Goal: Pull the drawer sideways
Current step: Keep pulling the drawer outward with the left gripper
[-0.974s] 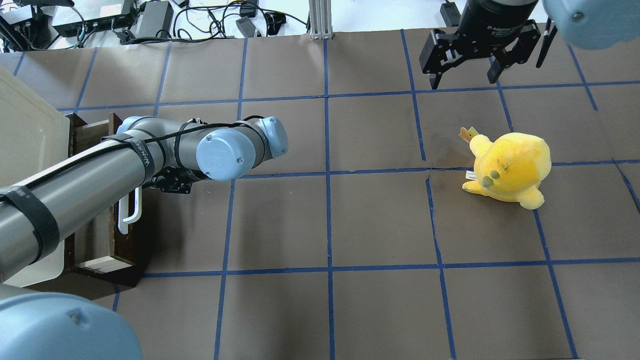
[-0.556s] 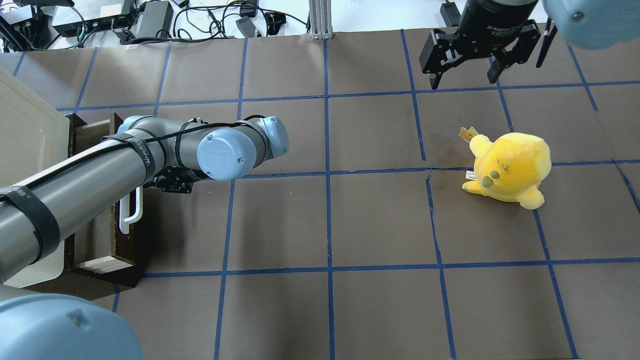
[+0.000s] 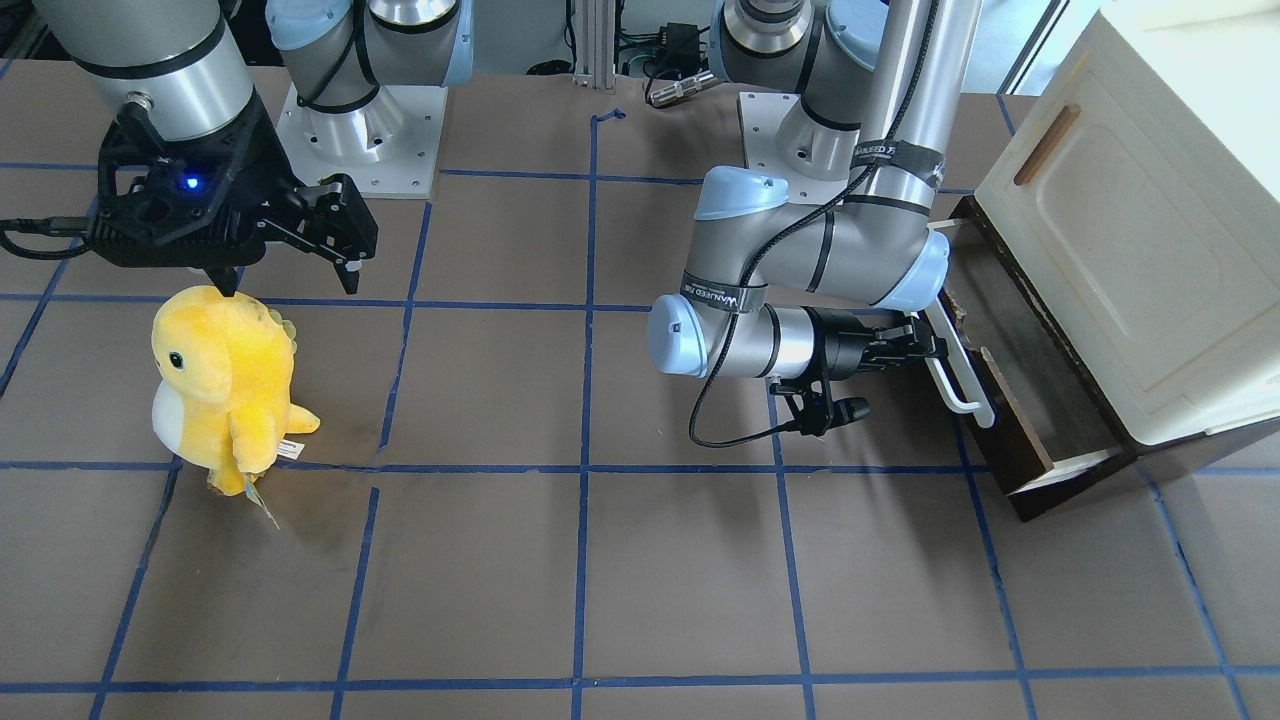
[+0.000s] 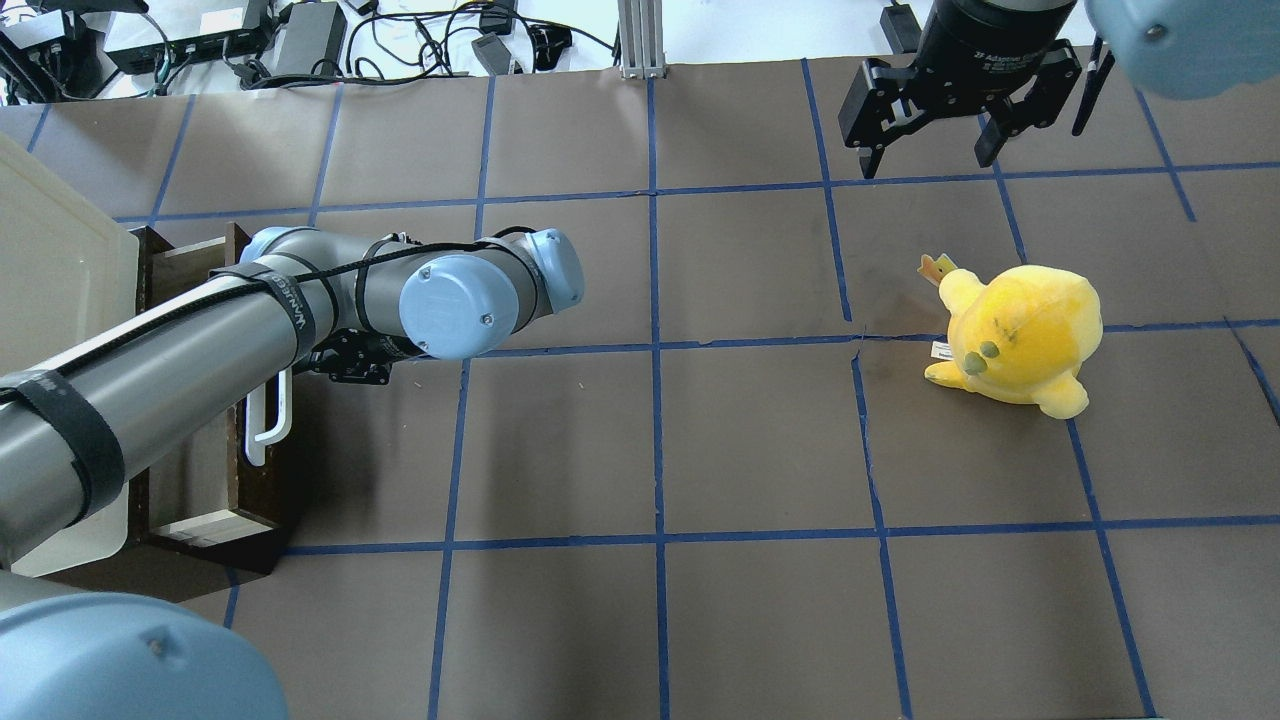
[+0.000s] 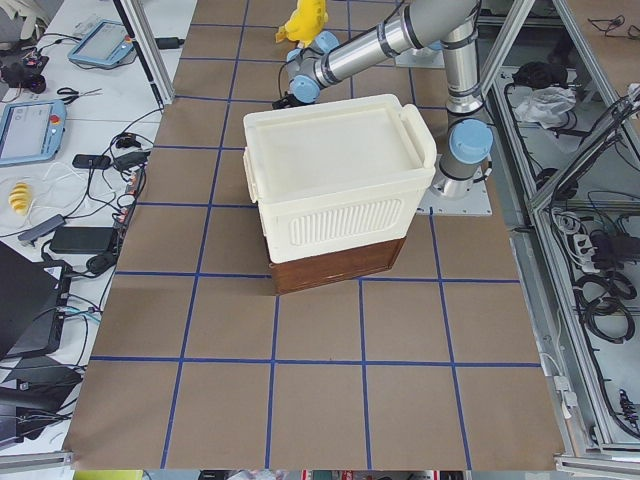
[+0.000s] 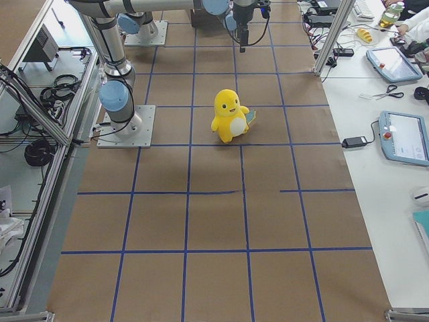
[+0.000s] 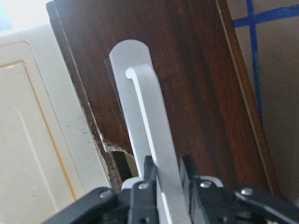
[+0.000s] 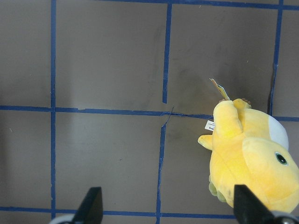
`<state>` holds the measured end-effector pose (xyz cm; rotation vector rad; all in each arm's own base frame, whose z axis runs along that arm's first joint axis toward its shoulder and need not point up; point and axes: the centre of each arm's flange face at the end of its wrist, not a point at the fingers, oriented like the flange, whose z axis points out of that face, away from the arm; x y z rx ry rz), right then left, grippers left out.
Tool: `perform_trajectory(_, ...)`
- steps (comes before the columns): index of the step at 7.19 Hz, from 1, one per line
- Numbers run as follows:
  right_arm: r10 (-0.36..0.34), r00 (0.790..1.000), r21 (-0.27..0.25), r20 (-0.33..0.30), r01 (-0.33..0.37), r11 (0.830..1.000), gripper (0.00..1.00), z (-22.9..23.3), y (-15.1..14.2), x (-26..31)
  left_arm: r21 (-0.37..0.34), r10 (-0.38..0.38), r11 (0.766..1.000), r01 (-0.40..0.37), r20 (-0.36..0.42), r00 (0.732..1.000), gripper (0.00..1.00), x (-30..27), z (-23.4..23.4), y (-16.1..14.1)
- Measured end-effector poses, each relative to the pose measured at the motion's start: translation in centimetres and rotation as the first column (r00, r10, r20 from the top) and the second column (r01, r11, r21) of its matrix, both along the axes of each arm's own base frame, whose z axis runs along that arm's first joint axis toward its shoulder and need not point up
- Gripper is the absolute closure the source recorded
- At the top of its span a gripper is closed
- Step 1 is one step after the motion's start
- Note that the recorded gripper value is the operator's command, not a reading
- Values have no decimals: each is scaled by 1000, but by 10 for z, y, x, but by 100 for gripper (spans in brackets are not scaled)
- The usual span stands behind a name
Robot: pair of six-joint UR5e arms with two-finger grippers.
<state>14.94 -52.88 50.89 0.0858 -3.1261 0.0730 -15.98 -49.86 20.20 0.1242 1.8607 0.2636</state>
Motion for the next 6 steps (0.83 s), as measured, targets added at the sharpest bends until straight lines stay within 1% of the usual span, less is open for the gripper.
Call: perform_trajectory(6, 0, 1000, 0, 0, 0, 1000, 0, 0, 0, 0, -7, 15, 1000, -15, -22, 1000, 86, -5, 3, -7)
